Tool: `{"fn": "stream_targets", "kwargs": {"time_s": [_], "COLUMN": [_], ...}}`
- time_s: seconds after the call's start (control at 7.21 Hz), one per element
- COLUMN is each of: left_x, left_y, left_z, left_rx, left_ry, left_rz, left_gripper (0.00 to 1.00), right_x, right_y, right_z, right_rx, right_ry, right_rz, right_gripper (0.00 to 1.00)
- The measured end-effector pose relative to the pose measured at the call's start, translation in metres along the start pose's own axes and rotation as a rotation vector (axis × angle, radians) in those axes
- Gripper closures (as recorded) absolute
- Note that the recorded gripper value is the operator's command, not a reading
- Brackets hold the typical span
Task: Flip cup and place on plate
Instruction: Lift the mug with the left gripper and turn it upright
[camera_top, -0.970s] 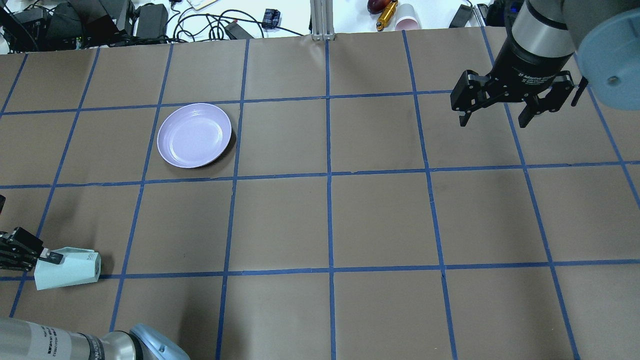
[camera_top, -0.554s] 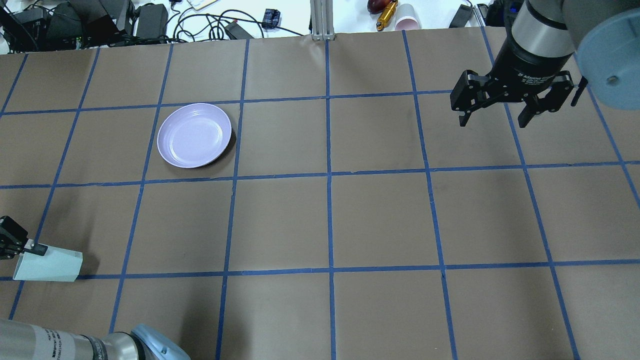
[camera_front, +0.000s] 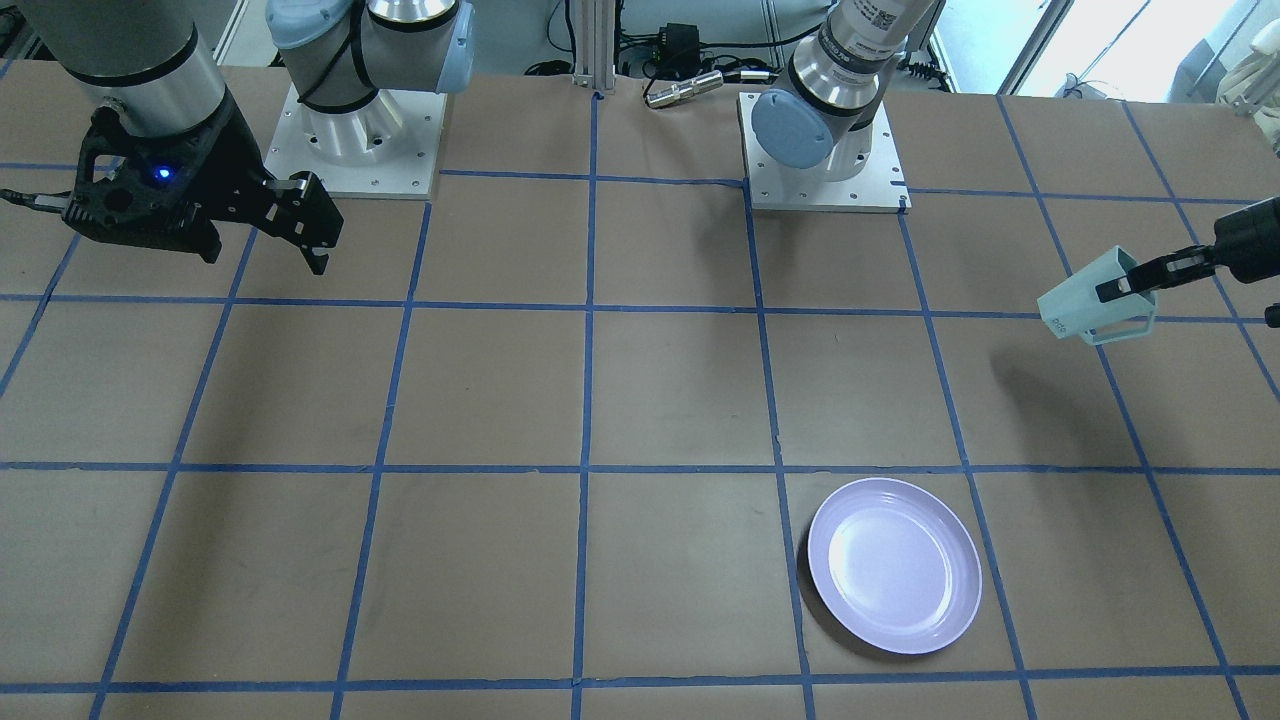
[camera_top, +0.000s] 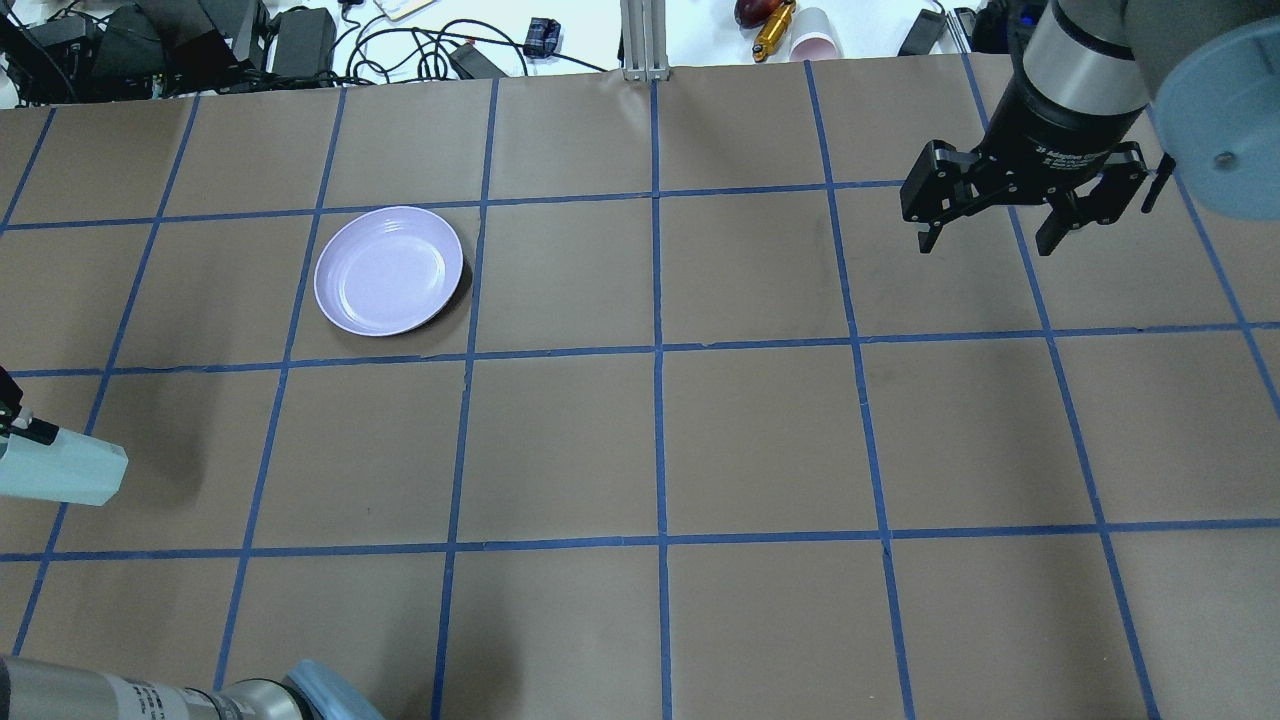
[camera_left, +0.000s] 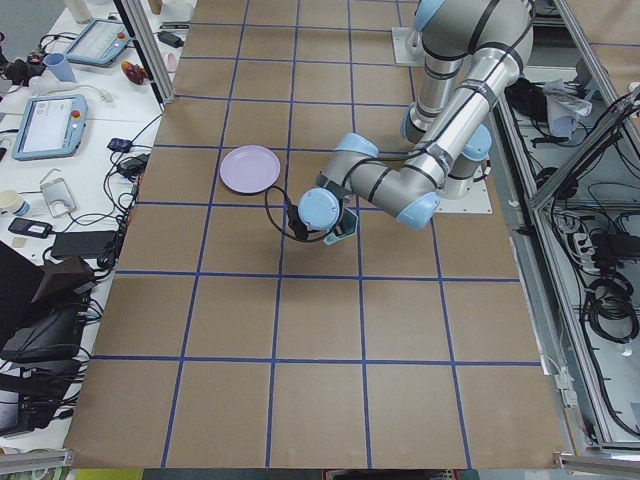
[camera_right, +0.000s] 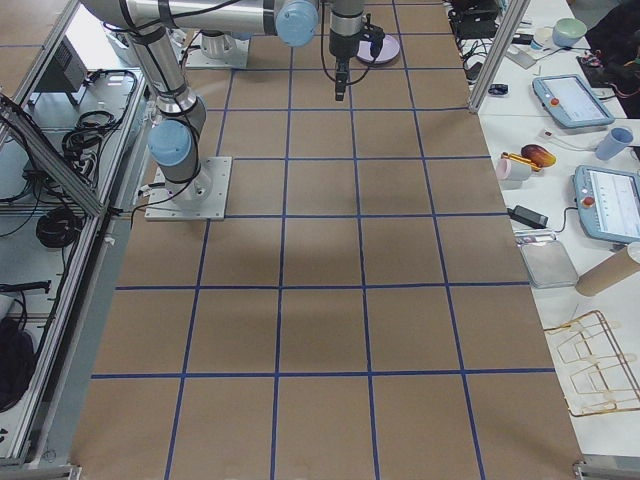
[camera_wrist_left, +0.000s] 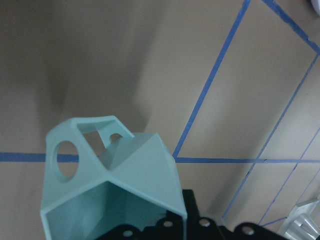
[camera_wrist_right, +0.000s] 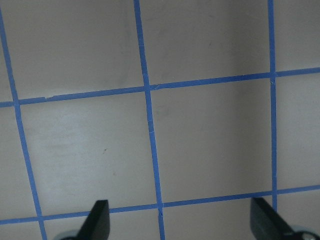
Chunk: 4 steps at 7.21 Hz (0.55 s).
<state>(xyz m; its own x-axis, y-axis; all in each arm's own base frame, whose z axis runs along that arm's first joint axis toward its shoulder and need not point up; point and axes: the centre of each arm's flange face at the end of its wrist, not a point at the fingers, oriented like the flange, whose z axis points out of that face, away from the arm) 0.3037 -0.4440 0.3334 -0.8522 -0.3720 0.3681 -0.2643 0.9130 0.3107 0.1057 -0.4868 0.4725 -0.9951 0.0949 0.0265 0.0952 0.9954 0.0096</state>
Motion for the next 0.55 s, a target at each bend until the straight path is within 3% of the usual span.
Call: {"fn": "stream_targets", "kwargs": {"time_s": [0.28, 0.55], "left_x": [0.078, 0.164], "left_y": [-0.012, -0.030], "left_z": [-0.021, -0.006], "left_rx": [0.048, 0.103], "left_ry": [-0.137, -0.287], "left_rz": [0.014, 0.059], "left_gripper": [1.00, 1.00], "right_x": [0.000, 0.000], "right_y": [0.000, 0.000], "right_z": [0.000, 0.000], "right_rx": [0.000, -0.001], "right_ry": [-0.001, -0.001], "right_rz": [0.000, 0.000], "right_gripper": [0.00, 0.00]}}
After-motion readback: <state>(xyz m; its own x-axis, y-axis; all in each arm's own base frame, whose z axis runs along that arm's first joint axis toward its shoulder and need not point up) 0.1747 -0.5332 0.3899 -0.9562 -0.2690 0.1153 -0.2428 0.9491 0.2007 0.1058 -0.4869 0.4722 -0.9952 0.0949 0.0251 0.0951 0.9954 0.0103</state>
